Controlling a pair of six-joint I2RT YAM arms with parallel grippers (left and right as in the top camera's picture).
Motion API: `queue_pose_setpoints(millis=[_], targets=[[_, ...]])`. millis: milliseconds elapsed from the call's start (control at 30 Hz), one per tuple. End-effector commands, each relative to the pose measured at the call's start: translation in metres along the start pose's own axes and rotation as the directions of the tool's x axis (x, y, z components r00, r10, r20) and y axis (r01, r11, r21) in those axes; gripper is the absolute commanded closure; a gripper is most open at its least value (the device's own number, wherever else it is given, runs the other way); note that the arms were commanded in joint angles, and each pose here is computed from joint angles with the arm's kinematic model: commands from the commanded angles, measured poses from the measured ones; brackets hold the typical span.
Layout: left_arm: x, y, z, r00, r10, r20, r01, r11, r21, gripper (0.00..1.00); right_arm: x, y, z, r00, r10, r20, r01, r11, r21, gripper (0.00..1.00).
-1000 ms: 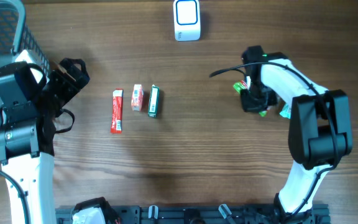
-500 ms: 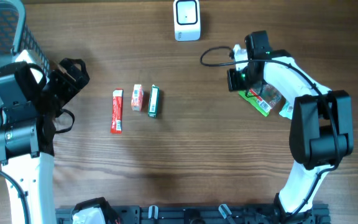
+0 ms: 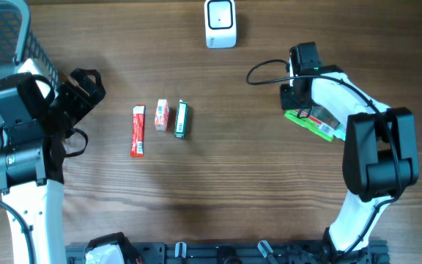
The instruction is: Scan the item barcode
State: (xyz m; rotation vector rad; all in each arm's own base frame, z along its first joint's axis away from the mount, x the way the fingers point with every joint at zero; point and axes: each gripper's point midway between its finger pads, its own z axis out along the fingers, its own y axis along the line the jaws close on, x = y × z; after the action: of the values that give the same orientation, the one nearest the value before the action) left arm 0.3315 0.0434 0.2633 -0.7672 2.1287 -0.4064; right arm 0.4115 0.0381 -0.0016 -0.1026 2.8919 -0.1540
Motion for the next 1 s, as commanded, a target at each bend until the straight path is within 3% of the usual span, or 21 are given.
queue_pose_setpoints(millis=[0,100,167,233,300,333,400,433,467,500,567,667,767,967], targets=[[-0.002,0.001,-0.001,1.000,0.010,0.006,-0.010,1.000,0.000,0.00,0.010,-0.032,-0.008,0.999,-0.032,-0.040,0.037,0.987,0.156,0.96],[-0.002,0.001,-0.001,1.000,0.010,0.006,-0.010,1.000,0.000,0.00,0.004,-0.032,-0.028,0.999,-0.052,-0.006,0.053,0.988,0.145,0.96],[-0.002,0.001,-0.001,1.000,0.010,0.006,-0.010,1.000,0.000,0.00,-0.006,-0.015,-0.054,0.998,-0.048,0.045,0.046,0.998,0.033,0.96],[-0.002,0.001,-0.001,1.000,0.010,0.006,-0.010,1.000,0.000,0.00,-0.015,0.020,-0.095,0.991,-0.053,0.121,0.073,0.984,-0.163,0.94],[-0.002,0.001,-0.001,1.000,0.010,0.006,-0.010,1.000,0.000,0.00,-0.018,0.068,-0.150,0.976,-0.037,0.215,0.124,0.905,-0.407,0.92],[-0.002,0.001,-0.001,1.000,0.010,0.006,-0.010,1.000,0.000,0.00,-0.016,0.089,-0.176,0.971,-0.007,0.237,0.127,0.861,-0.493,0.80],[-0.002,0.001,-0.001,1.000,0.010,0.006,-0.010,1.000,0.000,0.00,-0.014,0.109,-0.198,0.969,0.035,0.245,0.107,0.835,-0.540,0.75],[-0.002,0.001,-0.001,1.000,0.010,0.006,-0.010,1.000,0.000,0.00,-0.014,0.123,-0.206,0.969,0.076,0.234,0.073,0.819,-0.569,0.55],[-0.002,0.001,-0.001,1.000,0.010,0.006,-0.010,1.000,0.000,0.00,-0.016,0.136,-0.212,0.969,0.128,0.211,0.026,0.796,-0.604,0.12],[-0.002,0.001,-0.001,1.000,0.010,0.006,-0.010,1.000,0.000,0.00,-0.015,0.154,-0.215,0.968,0.196,0.155,-0.050,0.759,-0.649,0.00],[-0.002,0.001,-0.001,1.000,0.010,0.006,-0.010,1.000,0.000,0.00,-0.008,0.190,-0.215,0.977,0.169,0.132,-0.030,0.718,-0.695,0.00],[-0.002,0.001,-0.001,1.000,0.010,0.006,-0.010,1.000,0.000,0.00,0.009,0.224,-0.186,0.972,0.201,0.118,-0.100,0.817,-0.568,0.10],[-0.002,0.001,-0.001,1.000,0.010,0.006,-0.010,1.000,0.000,0.00,0.025,0.254,-0.166,0.969,0.177,0.175,-0.078,0.883,-0.464,0.16],[-0.002,0.001,-0.001,1.000,0.010,0.006,-0.010,1.000,0.000,0.00,0.038,0.280,-0.115,0.961,0.176,0.215,-0.102,0.944,-0.313,0.27]])
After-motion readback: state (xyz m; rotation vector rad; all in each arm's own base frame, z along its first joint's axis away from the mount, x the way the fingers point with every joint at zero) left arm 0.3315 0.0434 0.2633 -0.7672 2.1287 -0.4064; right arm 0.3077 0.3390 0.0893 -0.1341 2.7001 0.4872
